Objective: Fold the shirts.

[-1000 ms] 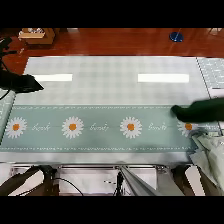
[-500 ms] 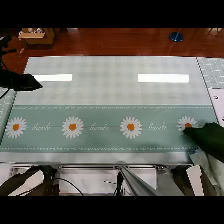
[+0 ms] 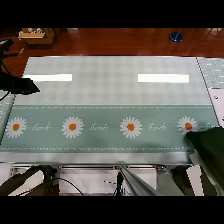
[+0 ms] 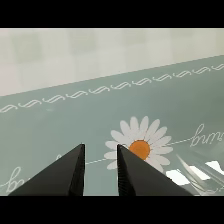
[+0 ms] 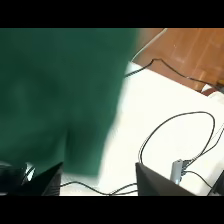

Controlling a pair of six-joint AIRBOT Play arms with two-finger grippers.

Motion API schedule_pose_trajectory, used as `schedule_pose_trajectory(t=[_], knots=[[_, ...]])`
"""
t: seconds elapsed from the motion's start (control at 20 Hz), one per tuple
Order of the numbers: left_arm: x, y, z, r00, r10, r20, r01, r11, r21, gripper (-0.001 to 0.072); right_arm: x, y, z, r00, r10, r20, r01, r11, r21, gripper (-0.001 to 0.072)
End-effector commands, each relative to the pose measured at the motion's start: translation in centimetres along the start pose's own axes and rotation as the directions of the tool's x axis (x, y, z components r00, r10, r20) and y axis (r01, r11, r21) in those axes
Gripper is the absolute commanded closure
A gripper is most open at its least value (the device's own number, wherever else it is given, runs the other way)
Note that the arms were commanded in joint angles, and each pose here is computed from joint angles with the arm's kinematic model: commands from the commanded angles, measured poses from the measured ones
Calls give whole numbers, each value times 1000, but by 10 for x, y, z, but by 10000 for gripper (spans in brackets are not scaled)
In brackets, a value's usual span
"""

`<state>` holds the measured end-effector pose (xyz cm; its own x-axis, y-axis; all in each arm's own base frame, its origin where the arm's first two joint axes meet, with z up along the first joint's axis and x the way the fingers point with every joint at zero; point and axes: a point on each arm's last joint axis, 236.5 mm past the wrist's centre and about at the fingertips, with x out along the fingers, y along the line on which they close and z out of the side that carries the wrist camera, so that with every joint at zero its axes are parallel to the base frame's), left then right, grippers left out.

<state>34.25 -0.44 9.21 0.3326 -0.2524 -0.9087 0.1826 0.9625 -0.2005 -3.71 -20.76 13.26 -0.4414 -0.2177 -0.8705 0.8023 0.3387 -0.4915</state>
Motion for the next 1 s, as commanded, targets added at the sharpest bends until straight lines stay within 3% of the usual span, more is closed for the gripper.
schedule_pose_trajectory(t=[0.0,0.05,0.1,0.15,0.2,0.25,0.3,0.35,0.5,0.65,0.75,0.95], knots=[[-1,12,0,999,49,1,-49,999,7,427,8,2,19,998,-11,65,11,1000,6,182],[-1,14,4,998,57,15,-57,998,7,427,5,18,42,985,54,163,-57,998,16,184],[-1,15,8,998,63,32,-63,998,7,426,-8,51,67,941,200,274,-204,979,-12,186],[-1,15,13,996,66,53,-67,998,7,417,-45,99,99,808,416,417,-412,905,-106,188],[-1,14,21,994,60,86,-60,998,3,226,-96,139,124,611,597,520,-597,778,-193,195],[0,8,36,989,30,144,-28,999,-18,2,-152,175,140,382,739,555,-737,606,-299,286],[3,-4,56,976,-22,218,30,999,-34,-2,-182,204,140,278,815,508,-779,501,-378,286],[12,-17,75,961,-65,268,72,997,-14,0,-187,239,129,291,870,398,-763,462,-451,285],[68,-47,72,985,-78,155,69,995,66,29,-145,334,64,564,822,80,-559,451,-696,285],[113,-49,37,994,104,-39,-98,985,142,29,-116,386,27,763,639,98,-251,432,-866,274],[120,-41,13,962,234,-144,-205,960,191,29,-105,401,12,826,544,148,-108,410,-906,173],[119,-48,-5,941,261,-214,-212,951,226,29,-95,416,-19,863,496,99,-81,328,-941,174]])
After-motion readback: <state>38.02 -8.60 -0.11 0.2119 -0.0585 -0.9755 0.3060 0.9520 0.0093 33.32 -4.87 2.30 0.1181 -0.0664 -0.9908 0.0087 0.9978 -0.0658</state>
